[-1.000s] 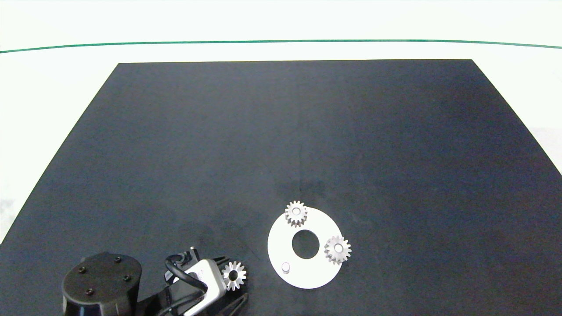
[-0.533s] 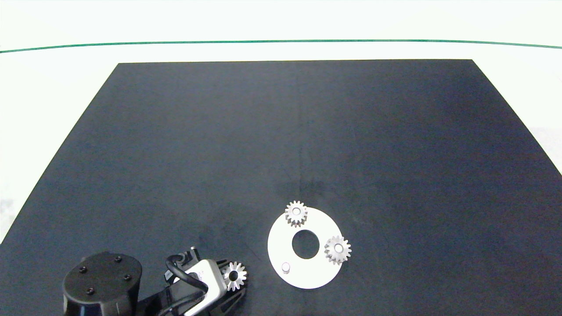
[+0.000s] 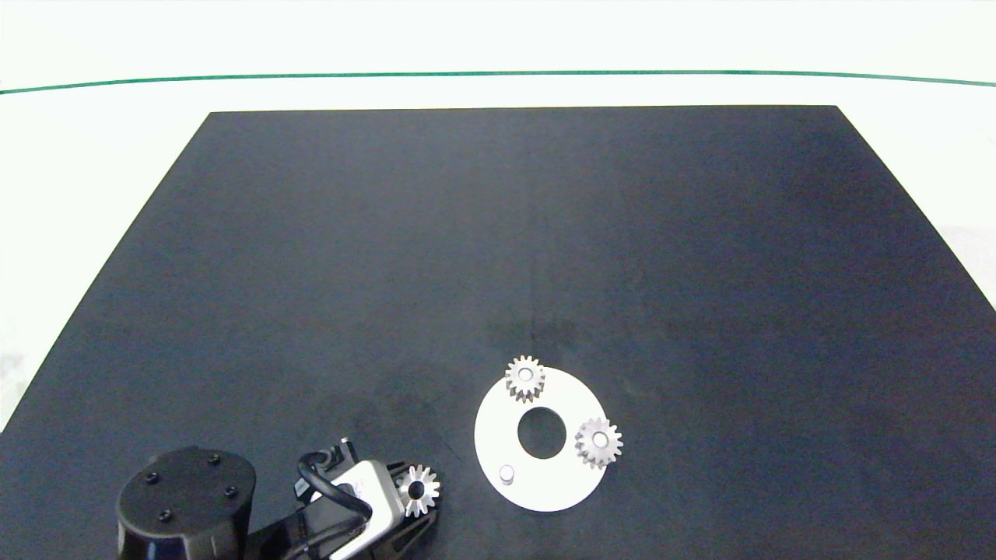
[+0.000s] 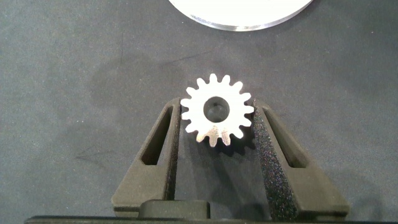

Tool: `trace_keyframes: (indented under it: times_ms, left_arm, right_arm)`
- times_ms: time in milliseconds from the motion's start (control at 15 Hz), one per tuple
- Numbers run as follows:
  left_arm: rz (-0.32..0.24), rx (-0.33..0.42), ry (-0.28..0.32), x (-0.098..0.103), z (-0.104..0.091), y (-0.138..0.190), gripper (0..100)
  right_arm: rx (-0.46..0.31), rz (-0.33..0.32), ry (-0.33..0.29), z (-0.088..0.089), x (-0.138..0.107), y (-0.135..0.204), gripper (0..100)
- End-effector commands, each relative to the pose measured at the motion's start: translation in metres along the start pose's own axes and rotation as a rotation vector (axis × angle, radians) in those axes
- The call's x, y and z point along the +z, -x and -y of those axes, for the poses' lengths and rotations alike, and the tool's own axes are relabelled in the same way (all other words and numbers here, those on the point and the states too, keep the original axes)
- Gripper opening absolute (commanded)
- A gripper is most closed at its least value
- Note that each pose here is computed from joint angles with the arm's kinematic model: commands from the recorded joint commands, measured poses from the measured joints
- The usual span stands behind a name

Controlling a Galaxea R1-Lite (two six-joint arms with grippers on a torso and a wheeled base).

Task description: Install three planetary gears onto the carrier pins

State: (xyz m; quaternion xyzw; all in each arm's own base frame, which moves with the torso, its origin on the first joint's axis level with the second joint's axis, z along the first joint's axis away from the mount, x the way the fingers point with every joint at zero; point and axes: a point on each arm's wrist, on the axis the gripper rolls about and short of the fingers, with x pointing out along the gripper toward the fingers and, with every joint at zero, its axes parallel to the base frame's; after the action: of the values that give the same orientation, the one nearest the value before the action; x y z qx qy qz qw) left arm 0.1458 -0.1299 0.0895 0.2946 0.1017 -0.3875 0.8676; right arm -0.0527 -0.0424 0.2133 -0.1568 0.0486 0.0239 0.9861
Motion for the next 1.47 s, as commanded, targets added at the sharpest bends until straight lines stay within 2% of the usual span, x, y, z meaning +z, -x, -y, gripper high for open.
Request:
trace_keyframes:
  times_ms: [67,333,467,667,933,1067,1200,1467]
  left_arm:
    - [-0.002,-0.001,-0.002,0.000,0.000,-0.002,24]
    - [0.021,-0.001,-0.004,0.003,0.001,0.002,17]
    - [0.065,-0.001,-0.014,0.011,0.003,0.009,16]
    - [0.094,0.005,-0.021,0.017,0.004,0.013,16]
    - [0.165,-0.022,-0.044,0.036,0.010,0.011,16]
    - [0.166,-0.014,-0.046,0.046,0.008,0.008,16]
    - [0.150,-0.051,-0.060,0.050,0.013,0.007,16]
    - [0.143,-0.057,-0.062,0.062,0.009,0.007,16]
  right_arm:
    - [-0.001,-0.005,0.005,0.000,0.000,0.000,100]
    - [-0.001,-0.001,0.003,0.000,0.000,0.000,100]
    - [-0.001,-0.001,0.003,0.000,0.000,0.000,100]
    - [0.000,-0.004,0.004,0.000,0.000,0.000,100]
    - [0.001,-0.015,0.010,-0.001,0.001,-0.002,100]
    - [0.003,-0.021,0.013,-0.002,0.001,-0.004,100]
    - [0.005,-0.029,0.018,-0.002,0.002,-0.005,100]
    - [0.008,-0.035,0.021,-0.003,0.002,-0.007,100]
